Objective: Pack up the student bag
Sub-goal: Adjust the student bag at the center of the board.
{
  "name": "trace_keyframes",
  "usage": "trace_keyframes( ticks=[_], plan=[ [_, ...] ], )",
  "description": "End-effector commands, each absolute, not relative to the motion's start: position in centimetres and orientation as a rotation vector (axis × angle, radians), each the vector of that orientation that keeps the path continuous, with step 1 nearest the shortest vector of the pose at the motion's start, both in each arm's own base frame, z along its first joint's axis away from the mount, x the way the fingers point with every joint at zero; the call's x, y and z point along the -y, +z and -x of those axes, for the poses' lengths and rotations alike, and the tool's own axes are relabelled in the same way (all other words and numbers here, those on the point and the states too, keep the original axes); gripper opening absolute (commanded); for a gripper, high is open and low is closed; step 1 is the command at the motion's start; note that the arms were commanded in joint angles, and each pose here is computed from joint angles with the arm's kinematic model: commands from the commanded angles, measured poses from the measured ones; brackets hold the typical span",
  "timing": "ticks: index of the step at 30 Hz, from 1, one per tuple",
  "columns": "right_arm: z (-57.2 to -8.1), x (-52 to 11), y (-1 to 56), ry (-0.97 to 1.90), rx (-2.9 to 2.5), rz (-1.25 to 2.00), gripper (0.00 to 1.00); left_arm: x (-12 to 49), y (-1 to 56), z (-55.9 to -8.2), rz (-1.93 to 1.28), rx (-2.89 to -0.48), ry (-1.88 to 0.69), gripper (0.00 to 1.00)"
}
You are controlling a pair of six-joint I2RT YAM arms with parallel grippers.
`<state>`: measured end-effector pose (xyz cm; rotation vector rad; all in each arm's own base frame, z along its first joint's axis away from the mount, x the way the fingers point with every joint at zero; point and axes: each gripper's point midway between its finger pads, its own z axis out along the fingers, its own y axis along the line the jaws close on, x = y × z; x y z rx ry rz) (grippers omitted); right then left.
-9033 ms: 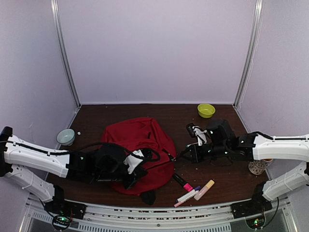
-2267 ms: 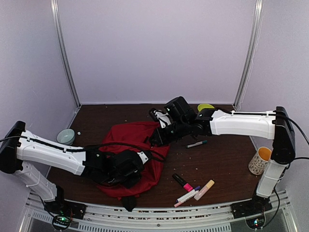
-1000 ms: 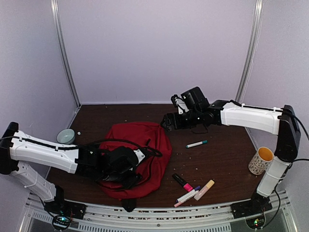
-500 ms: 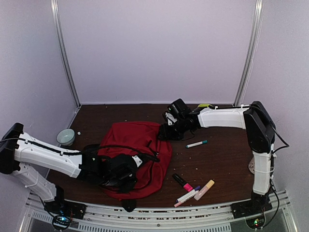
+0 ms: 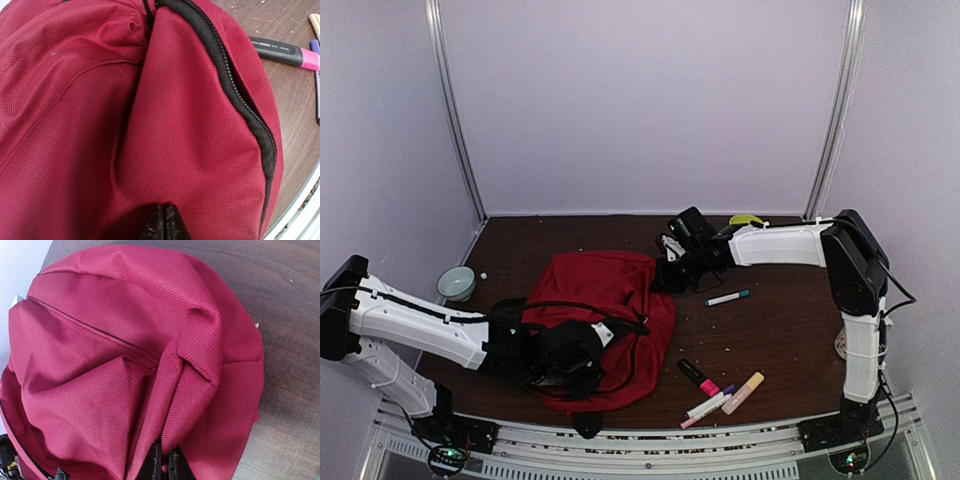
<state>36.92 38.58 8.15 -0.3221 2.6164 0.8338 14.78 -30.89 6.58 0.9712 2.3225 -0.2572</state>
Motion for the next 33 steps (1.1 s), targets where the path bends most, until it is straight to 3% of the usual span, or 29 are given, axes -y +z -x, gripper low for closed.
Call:
trace_keyframes(
  ticks=[1,18,33],
  plan=[
    [-35.8,-39.2,7.6,0.879,-2.622,0.359,0.00,29.8,5.4,-13.9,-0.993,-2.369,-0.231,0.03],
    [-29.9,-34.5,7.7,0.873,-2.628,0.359,0.00,23.7,4.8,-17.6,-0.778,-2.454,0.218,0.00],
    [-21.3,-37.5,8.9,1.031,-2.607,0.425,0.00,18.1,6.2,-21.5,-0.423,-2.512,0.350,0.00]
  ],
)
